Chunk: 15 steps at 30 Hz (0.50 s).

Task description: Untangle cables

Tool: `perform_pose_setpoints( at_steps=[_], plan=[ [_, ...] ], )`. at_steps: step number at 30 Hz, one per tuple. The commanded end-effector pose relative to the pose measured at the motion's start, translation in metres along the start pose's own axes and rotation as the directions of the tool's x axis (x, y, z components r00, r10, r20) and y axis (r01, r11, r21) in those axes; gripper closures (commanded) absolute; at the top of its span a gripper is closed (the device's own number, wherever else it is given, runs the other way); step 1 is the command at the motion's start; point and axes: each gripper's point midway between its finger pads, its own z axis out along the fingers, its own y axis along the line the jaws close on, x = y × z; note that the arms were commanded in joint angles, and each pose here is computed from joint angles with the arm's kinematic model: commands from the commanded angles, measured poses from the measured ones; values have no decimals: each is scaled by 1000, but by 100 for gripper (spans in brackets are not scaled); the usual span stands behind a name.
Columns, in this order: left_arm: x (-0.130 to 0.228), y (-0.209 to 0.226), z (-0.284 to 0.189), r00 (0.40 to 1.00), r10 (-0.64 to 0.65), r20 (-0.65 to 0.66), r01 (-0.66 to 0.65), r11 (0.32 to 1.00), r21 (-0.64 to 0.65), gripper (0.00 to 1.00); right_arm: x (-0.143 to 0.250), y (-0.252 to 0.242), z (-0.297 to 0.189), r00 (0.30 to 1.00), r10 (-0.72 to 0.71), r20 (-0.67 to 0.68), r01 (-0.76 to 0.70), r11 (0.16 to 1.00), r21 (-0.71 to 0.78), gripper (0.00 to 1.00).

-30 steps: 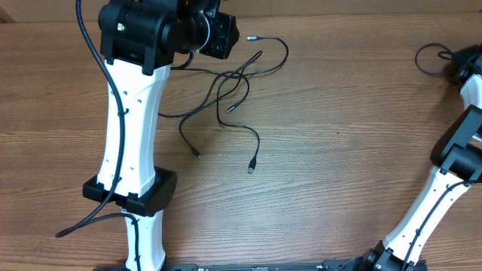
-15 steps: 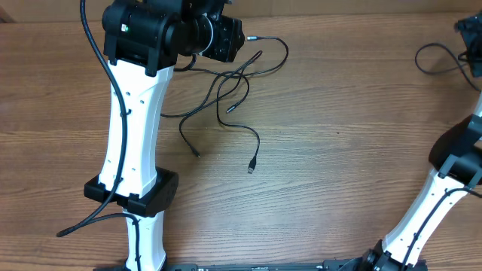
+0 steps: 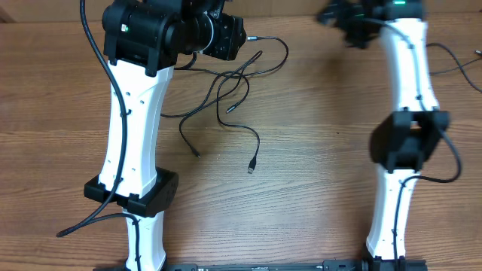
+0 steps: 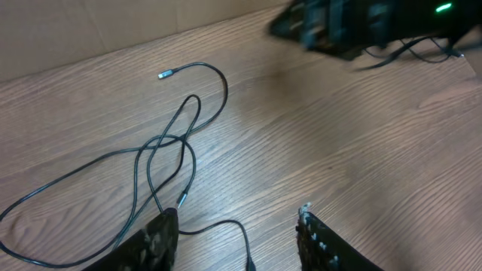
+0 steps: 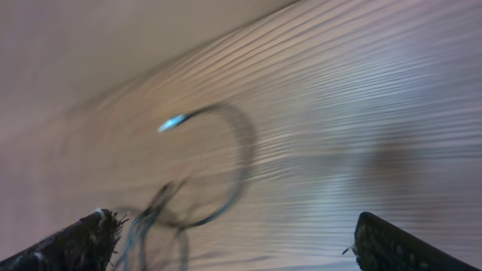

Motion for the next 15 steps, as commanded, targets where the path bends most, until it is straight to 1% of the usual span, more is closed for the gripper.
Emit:
perform_pose_setpoints(
  at_steps=[1,2,3,4,6,7,9,11,14,15],
  plan=[
    [-4,8,-2,1000,-12,19,13,998,-55,67,13,39,11,998,-59,27,58,998,38,3],
    [-4,14,-2,999,-38,26,40,995,-91,68,15,44,14,998,-62,32,60,997,46,4],
    [-6,41,-7,989,-133,64,145,961,-234,65,23,62,21,996,-77,43,75,996,52,4],
    [-5,59,-13,978,-185,100,208,922,-326,63,27,71,24,995,-90,43,88,995,45,4],
    [-4,88,-26,957,-238,165,289,837,-464,59,38,90,30,993,-110,37,109,994,30,4],
    [-2,106,-36,942,-265,207,336,782,-526,52,46,100,33,991,-127,29,126,992,21,4],
    [-1,127,-44,926,-296,235,378,744,-550,42,59,113,39,988,-151,12,151,989,12,3],
    [3,142,-49,913,-330,238,407,730,-548,42,68,119,43,987,-162,-3,162,987,9,3],
    [16,171,-62,891,-388,237,451,686,-571,41,79,118,54,986,-164,-28,165,986,12,3],
    [21,181,-67,883,-405,237,463,668,-582,39,84,116,58,986,-161,-39,162,987,17,3]
  ],
)
